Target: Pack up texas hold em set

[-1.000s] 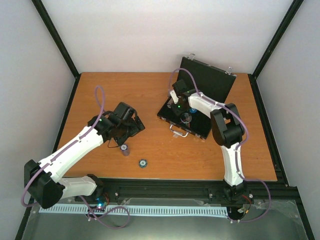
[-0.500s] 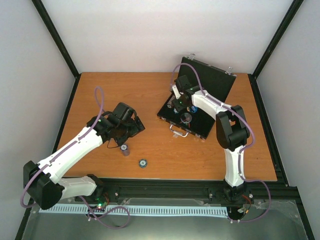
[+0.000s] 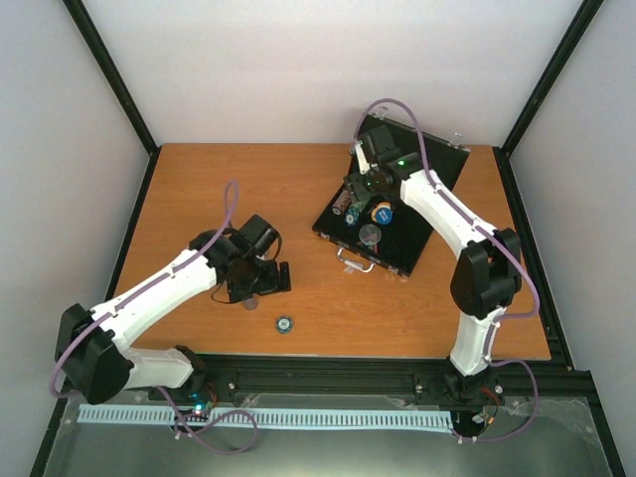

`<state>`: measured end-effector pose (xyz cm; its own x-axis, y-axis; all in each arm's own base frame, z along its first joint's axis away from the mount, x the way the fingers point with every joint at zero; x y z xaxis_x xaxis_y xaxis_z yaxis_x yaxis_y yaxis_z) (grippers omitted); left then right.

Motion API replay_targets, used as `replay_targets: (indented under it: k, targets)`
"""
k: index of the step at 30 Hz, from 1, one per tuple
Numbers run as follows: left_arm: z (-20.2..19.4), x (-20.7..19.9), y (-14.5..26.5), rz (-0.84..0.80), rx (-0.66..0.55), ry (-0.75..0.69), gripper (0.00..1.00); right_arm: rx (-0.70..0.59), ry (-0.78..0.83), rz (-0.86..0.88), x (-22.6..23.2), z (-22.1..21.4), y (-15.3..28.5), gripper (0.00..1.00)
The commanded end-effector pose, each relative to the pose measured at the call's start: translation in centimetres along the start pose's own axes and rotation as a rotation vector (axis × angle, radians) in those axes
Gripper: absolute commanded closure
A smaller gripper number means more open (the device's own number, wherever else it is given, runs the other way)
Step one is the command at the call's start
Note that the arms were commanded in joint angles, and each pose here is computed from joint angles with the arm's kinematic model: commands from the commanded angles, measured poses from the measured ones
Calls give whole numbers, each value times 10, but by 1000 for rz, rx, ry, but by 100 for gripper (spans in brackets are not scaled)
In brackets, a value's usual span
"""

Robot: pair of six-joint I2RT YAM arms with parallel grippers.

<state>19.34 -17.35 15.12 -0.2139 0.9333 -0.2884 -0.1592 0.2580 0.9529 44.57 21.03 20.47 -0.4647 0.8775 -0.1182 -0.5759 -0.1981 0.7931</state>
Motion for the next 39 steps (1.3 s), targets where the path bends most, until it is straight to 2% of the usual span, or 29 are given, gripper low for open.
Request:
replay_targets:
  k: [1, 6, 12, 18, 27, 34, 39]
  targets:
    - [-30, -7, 1, 4, 52, -126, 0, 28, -35, 23, 2, -17, 19, 22]
    - [-57, -18, -30, 35, 104, -197, 0, 42, -51, 44, 7, -33, 29, 20]
    - [-75, -5, -60, 107, 133, -207, 1, 55, -53, 74, 13, -51, 39, 20]
    - [-76, 6, -75, 152, 129, -188, 3, 75, -49, 86, 16, -67, 41, 20]
    - [-49, -4, -99, 239, 21, -195, 10, 95, -37, 80, 16, -79, 37, 20]
    - [-53, 0, -121, 271, 52, -195, 13, 98, -8, 64, 14, -80, 38, 20]
    - [-55, 4, -125, 284, 64, -197, 25, 100, -1, 66, 14, -80, 38, 20]
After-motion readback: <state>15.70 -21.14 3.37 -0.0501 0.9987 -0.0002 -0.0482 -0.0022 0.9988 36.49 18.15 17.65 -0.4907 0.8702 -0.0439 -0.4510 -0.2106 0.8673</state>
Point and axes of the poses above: each gripper's point midway between its finger pads, its own y axis back along the fingers, its own x axis along the line the jaws close on, z = x × y, the point moved 2 cm from there along y, back along the fingers, and after that the axes turned 4 degrees about y, right-handed, at the moved point
